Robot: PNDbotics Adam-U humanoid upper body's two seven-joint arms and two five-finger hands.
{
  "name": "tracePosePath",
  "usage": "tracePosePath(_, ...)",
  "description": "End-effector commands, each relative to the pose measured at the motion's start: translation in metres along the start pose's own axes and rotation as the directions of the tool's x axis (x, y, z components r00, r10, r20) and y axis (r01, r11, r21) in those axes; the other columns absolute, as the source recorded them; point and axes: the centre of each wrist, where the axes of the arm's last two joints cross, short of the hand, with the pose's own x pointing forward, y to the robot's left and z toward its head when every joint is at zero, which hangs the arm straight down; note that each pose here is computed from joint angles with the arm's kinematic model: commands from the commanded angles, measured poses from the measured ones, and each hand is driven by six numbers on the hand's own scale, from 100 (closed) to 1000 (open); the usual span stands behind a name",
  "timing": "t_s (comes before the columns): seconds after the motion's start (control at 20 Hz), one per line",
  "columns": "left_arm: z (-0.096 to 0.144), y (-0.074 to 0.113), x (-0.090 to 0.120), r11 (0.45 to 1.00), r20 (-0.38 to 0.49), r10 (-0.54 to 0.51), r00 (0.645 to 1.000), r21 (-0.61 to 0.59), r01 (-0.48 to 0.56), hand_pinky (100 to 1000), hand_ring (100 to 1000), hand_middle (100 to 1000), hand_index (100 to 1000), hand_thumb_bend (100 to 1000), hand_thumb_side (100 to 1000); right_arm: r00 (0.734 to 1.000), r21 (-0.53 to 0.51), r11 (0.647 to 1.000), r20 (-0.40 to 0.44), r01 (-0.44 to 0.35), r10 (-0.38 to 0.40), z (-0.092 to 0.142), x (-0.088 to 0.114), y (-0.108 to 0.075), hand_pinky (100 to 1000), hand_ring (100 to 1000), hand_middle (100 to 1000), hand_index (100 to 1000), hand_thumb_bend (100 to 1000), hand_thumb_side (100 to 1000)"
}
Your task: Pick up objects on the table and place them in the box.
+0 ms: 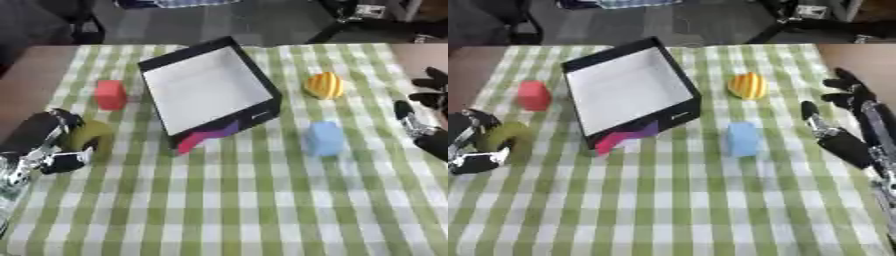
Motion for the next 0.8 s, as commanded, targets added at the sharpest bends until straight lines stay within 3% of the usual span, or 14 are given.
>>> tracePosePath(0.05,-0.007,0.049,-0.001,0.985,0.051,-0.036,0.998,0.168,0.027,503,326,377,604,151,224,1.0,0.015,1.0,0.006,-0.013,0.013,0.0,0.001,-0.004,884,805,846,996,260,526)
tracePosePath(0.2,-0.012,0.098,0.014,0.941,0.161,-0.078,0.984,0.338,0.02,517,344,394,618,159,239,1.0,0.03,1.0,0.011,-0.006,0.006,-0.001,0.001,-0.002,884,805,846,996,260,525)
tracePosePath(0.35,-0.016,0.12,0.047,0.917,0.272,-0.087,0.958,0.399,-0.03,528,351,401,624,158,244,1.0,0.036,0.999,0.014,0.0,0.0,-0.001,0.002,0.0,884,805,846,996,259,526)
tracePosePath(0.55,-0.032,0.122,0.073,0.944,0.367,-0.06,0.928,0.324,-0.067,544,367,416,635,162,264,1.0,0.051,0.999,0.019,0.01,-0.011,-0.002,0.003,0.003,884,805,846,997,256,526)
tracePosePath(0.8,-0.061,0.106,0.102,0.977,0.415,-0.085,0.906,0.212,-0.006,585,416,461,668,178,290,1.0,0.056,0.998,0.017,0.023,-0.024,-0.002,0.002,0.006,884,805,846,997,246,530)
